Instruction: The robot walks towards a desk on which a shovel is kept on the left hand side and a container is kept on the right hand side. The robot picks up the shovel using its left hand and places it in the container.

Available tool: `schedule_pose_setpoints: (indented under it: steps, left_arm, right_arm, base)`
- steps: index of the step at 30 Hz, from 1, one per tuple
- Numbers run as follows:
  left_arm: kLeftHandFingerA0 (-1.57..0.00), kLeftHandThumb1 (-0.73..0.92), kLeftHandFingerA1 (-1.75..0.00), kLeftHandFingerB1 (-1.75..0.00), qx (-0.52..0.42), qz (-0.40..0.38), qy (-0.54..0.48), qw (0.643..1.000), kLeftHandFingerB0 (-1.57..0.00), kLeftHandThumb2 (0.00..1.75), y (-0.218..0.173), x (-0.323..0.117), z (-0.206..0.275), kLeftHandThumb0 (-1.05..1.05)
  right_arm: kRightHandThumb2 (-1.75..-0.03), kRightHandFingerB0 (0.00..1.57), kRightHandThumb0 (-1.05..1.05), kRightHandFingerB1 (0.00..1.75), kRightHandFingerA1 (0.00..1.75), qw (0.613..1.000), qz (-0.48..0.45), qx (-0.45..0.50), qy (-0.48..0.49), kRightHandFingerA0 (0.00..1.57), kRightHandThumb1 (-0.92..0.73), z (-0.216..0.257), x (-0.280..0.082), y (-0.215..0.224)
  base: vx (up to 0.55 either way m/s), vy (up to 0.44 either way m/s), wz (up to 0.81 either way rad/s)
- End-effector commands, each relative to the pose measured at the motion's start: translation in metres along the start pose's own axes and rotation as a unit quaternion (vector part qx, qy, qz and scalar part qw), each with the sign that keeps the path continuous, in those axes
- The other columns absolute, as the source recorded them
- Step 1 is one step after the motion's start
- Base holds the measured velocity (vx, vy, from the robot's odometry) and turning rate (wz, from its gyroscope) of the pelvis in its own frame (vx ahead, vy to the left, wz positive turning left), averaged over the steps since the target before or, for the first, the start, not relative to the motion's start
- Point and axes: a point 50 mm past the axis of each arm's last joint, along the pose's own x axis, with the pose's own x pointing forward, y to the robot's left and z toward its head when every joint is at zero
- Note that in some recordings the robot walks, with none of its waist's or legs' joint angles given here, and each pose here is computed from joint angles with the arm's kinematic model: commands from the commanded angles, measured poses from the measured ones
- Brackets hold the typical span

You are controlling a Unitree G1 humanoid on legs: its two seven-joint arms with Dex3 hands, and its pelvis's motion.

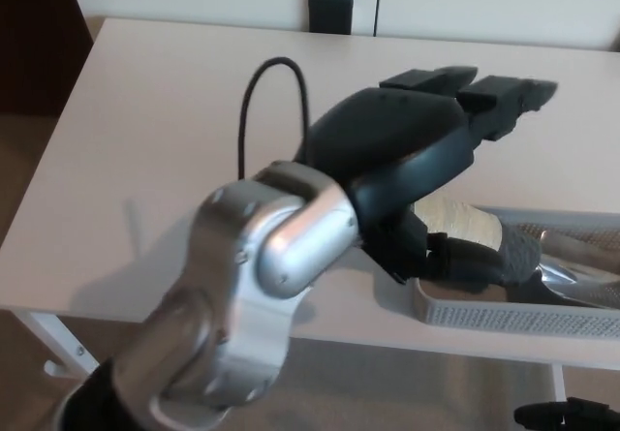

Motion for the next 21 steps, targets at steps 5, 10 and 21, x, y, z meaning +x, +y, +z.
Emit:
schedule_pose_setpoints:
  steps: [5, 10, 21]
  left_arm:
    - [-0.32, 0.80, -0.30, -0.35, -0.369, -0.227, -0.326, 0.840, -0.47, 0.65, 0.012, -0.112, 0.006, -0.96]
    - [-0.46, 0.69, -0.50, -0.44, -0.418, -0.283, -0.334, 0.796, -0.36, 1.14, -0.002, -0.154, -0.016, -0.93]
    - [-0.43, 0.62, -0.44, -0.42, -0.457, -0.302, -0.321, 0.773, -0.42, 1.13, -0.016, -0.201, -0.025, -1.05]
  right_arm:
    - [-0.55, 0.60, -0.36, 0.48, 0.55, 0.999, -0.008, -0.025, 0.032, 0.77, -0.53, -0.013, -0.008, -0.004]
    - [-0.56, 0.59, -0.24, 0.48, 0.53, 0.998, -0.003, -0.044, 0.040, 0.72, -0.57, -0.019, -0.008, -0.004]
    - [-0.55, 0.59, -0.25, 0.50, 0.56, 0.999, -0.004, -0.024, 0.044, 0.73, -0.53, -0.025, -0.006, -0.003]
  base:
    - [0.00, 0.000, 0.00]
    - [0.00, 0.000, 0.00]
    - [0.00, 0.000, 0.00]
